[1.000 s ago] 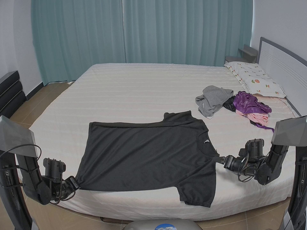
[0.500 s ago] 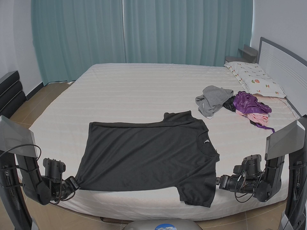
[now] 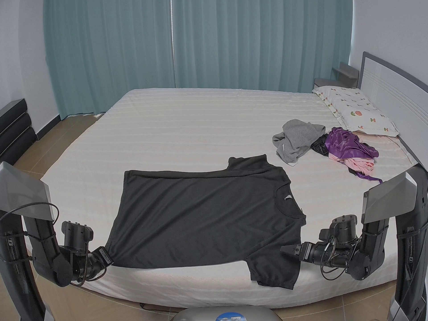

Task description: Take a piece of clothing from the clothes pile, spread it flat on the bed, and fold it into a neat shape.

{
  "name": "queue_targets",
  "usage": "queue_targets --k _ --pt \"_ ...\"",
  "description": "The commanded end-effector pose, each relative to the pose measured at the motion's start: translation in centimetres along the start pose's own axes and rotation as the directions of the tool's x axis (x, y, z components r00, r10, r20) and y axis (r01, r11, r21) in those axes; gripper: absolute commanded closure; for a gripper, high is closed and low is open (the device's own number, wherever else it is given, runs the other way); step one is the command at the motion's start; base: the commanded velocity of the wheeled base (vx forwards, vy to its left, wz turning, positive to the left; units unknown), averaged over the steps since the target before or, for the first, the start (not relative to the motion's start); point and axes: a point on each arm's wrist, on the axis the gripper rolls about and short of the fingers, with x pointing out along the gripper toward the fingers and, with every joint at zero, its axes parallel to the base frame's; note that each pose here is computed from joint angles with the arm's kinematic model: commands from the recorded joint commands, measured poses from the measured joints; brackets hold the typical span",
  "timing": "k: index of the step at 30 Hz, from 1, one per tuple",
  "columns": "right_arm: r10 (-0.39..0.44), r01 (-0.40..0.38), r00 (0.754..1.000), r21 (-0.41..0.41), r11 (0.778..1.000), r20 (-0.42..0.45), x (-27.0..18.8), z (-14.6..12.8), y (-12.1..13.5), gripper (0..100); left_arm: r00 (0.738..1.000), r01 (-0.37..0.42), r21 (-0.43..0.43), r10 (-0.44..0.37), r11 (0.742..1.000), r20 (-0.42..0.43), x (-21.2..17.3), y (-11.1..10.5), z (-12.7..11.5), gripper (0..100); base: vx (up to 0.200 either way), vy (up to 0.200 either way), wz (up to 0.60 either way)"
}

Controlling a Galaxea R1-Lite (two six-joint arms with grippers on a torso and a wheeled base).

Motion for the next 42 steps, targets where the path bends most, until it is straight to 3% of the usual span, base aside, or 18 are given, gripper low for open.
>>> queue_targets --k 1,8,15,29,33,42 --pt "-0.001 0.001 1.0 -0.002 1.0 -0.005 0.4 -0.1 -0.1 100 1.0 0.0 0.005 0.0 1.0 -0.006 0.1 -0.1 -0.2 100 0.0 0.0 0.0" --pt "-0.006 0.006 1.0 -0.004 1.0 -0.011 0.2 -0.3 -0.1 100 1.0 -0.002 0.006 0.002 1.0 -0.006 0.1 -0.1 -0.2 100 0.0 0.0 0.0" --pt "-0.059 0.059 0.998 0.018 0.998 -0.008 -0.8 -0.8 -0.6 100 1.0 -0.002 0.008 0.002 1.0 -0.01 0.1 -0.1 -0.3 100 0.0 0.0 0.0" --pt "-0.034 0.033 0.999 0.043 0.999 0.023 -3.7 -1.8 -0.3 100 1.0 0.003 0.009 -0.003 1.0 -0.004 0.1 -0.2 -0.2 100 0.0 0.0 0.0" --pt "-0.048 0.047 0.999 0.097 0.994 0.002 -4.7 -2.5 -0.4 100 1.0 0.003 0.006 -0.003 1.0 -0.002 0.0 -0.1 -0.2 100 0.0 0.0 0.0" --pt "-0.055 0.055 0.998 0.109 0.993 -0.003 -5.5 -2.7 -0.4 100 1.0 0.001 0.005 -0.001 1.0 0.001 -0.1 -0.1 -0.1 100 0.0 0.0 0.0"
